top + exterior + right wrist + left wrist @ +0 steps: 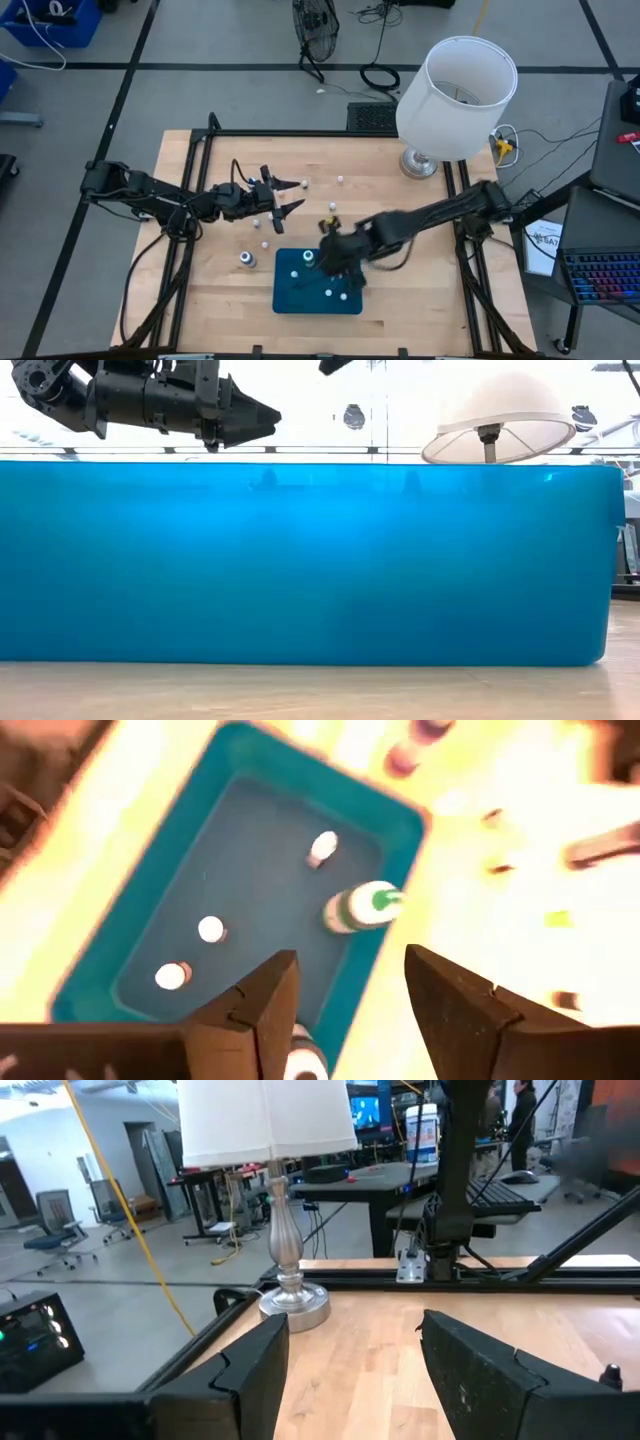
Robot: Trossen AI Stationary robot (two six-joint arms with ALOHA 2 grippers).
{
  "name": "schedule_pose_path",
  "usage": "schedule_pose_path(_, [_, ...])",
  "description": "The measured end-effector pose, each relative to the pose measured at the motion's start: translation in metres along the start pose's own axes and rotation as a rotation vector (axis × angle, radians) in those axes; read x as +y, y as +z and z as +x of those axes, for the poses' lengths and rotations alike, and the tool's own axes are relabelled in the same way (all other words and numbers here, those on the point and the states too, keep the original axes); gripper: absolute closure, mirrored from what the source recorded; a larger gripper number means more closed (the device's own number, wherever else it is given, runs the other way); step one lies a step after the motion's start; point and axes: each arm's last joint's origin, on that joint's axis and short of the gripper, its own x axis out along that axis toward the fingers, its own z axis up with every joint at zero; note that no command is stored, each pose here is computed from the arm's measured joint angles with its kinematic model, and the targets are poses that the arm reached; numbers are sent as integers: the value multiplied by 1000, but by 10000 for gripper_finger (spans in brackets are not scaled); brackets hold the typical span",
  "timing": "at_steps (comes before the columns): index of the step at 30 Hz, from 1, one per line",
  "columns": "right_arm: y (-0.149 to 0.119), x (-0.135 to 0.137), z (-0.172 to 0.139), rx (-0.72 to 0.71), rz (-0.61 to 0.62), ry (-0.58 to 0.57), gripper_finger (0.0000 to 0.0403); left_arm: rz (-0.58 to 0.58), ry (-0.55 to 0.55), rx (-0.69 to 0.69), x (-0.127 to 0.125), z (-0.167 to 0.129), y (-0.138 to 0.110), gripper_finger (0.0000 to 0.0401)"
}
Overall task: Pick & Place food coloring
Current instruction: Put the orange food coloring bottle into the blue container
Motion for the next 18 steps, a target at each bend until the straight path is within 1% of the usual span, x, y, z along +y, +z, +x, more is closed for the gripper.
schedule_pose_path(2, [-5,-7,-25,-59,39,-17,233,-13,-2,8,0,0,-1,171])
schedule_pose_path(5, [-24,-16,-48,-143,83,-48,236,-26,-3,17,0,0,-2,171])
schedule_pose_path(8, [-53,-28,-63,-249,132,-102,239,-37,-3,18,0,0,-2,171])
schedule_pose_path(10, [-79,-36,-68,-313,176,-177,239,-39,-4,19,0,0,-2,171])
schedule_pose_path(12, [-107,-46,-65,-360,230,-274,238,-45,-4,19,0,0,-2,171])
schedule_pose_path(14, [-137,-58,-56,-391,291,-339,239,-52,-4,25,-1,0,-2,171])
schedule_pose_path(16, [-164,-71,-46,-417,358,-366,241,-56,-5,37,-1,0,-4,171])
schedule_pose_path(18, [-188,-83,-33,-433,427,-365,243,-55,-5,40,-1,0,-4,171])
